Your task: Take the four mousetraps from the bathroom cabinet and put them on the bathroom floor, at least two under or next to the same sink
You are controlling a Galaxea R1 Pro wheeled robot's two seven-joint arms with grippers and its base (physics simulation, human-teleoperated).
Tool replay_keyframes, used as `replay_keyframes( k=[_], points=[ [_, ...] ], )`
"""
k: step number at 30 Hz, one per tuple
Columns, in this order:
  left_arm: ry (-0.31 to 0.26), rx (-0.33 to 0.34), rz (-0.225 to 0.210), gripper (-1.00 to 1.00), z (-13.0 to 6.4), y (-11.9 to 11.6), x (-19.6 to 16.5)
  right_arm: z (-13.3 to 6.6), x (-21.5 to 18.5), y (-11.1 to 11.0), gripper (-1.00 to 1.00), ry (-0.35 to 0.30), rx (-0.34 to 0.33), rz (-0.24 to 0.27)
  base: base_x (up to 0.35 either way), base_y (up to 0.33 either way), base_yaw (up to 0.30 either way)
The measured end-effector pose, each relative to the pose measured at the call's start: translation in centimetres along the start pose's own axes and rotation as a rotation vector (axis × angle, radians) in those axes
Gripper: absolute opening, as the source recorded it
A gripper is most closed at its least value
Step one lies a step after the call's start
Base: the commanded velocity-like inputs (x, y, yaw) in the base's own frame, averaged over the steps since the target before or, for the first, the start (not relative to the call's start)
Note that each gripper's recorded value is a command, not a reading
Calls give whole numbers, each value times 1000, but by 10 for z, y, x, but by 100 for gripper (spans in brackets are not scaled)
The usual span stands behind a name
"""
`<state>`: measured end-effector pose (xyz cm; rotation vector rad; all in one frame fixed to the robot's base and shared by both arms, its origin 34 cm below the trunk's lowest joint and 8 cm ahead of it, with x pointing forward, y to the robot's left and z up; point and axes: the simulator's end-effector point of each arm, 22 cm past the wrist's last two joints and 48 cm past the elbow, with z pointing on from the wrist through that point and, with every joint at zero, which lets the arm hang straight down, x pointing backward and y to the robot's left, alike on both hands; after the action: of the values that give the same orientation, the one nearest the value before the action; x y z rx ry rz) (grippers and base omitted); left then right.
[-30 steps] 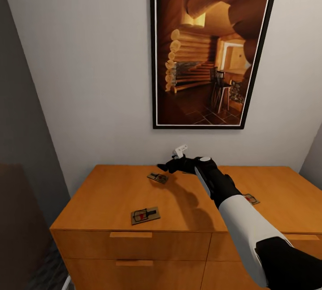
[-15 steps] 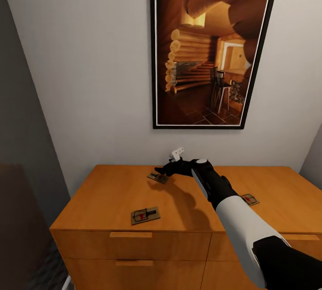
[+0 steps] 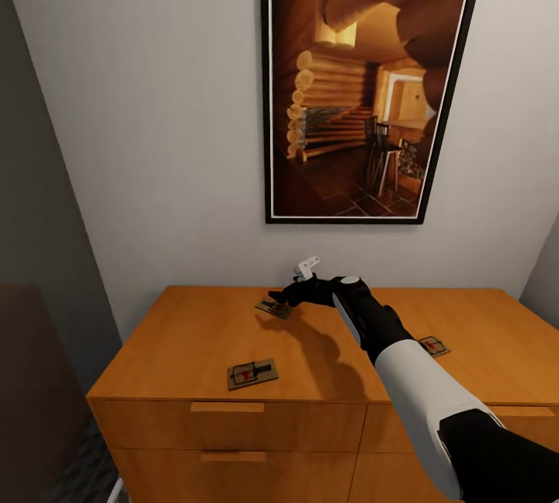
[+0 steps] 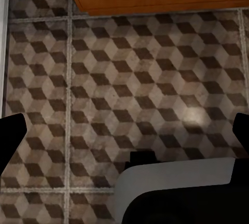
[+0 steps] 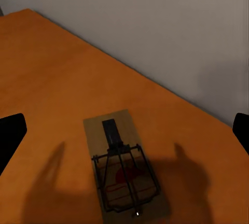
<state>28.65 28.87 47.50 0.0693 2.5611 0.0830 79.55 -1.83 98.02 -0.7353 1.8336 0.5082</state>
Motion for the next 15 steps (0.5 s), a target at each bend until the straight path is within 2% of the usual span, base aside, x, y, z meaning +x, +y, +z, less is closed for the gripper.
replay_keyframes(
  k=[7, 15],
  points=[
    [0, 0, 0, 100, 0, 0, 0, 0, -3, 2, 100, -20, -14, -15, 0, 0, 0],
    [0, 0, 0, 100, 0, 0, 0, 1, 5, 5, 100, -9, -36, -10, 0, 0, 0]
  ],
)
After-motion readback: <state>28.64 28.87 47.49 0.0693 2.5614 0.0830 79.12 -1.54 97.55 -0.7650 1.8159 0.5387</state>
